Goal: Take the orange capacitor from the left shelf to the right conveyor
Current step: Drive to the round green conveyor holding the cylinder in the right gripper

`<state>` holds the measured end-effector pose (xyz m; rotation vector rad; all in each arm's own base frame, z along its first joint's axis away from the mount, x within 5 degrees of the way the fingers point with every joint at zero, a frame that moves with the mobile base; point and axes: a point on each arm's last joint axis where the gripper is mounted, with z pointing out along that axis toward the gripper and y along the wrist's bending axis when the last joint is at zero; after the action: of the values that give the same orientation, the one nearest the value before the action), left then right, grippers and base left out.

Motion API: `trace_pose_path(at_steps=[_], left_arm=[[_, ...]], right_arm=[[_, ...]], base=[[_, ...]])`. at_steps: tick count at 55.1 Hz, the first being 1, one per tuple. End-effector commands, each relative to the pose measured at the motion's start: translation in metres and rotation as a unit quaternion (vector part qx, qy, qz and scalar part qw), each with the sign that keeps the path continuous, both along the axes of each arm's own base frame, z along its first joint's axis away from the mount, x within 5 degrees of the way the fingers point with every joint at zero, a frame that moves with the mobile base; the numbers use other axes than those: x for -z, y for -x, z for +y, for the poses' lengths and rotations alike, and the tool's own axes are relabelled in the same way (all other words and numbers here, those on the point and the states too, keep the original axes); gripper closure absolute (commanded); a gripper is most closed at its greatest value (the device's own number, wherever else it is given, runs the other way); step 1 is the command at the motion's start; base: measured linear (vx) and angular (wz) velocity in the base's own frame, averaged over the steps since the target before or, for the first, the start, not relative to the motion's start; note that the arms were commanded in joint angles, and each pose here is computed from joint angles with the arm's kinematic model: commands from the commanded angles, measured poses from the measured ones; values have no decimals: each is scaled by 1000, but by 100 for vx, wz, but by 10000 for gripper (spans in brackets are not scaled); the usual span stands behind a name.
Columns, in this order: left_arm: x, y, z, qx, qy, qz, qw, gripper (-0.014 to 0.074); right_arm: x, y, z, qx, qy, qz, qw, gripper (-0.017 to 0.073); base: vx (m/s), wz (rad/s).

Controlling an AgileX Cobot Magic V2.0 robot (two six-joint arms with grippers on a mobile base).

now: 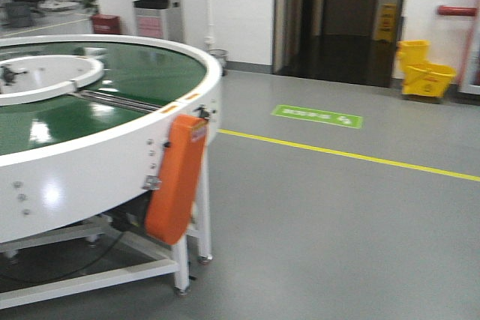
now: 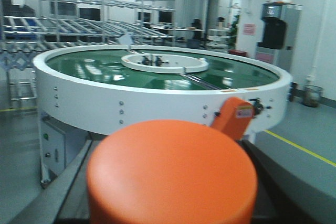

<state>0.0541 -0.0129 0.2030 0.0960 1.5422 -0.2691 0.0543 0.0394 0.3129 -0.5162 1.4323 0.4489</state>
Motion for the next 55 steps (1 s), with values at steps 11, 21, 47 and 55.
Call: trace_pose_path(at_steps=[11,21,47,55], left_arm=[[-18,3,1,2,18,-55,998,600],[-18,3,1,2,18,-55,998,600],[-18,3,1,2,18,-55,998,600],[-18,3,1,2,18,-55,998,600]], right_arm=[[-18,1,-1,3,-30,-47,998,567],[-18,1,-1,3,-30,-47,998,567],[-18,1,-1,3,-30,-47,998,567],[-18,1,-1,3,-30,-47,998,567]], base=[[31,49],[34,32],[42,22],[47,34]])
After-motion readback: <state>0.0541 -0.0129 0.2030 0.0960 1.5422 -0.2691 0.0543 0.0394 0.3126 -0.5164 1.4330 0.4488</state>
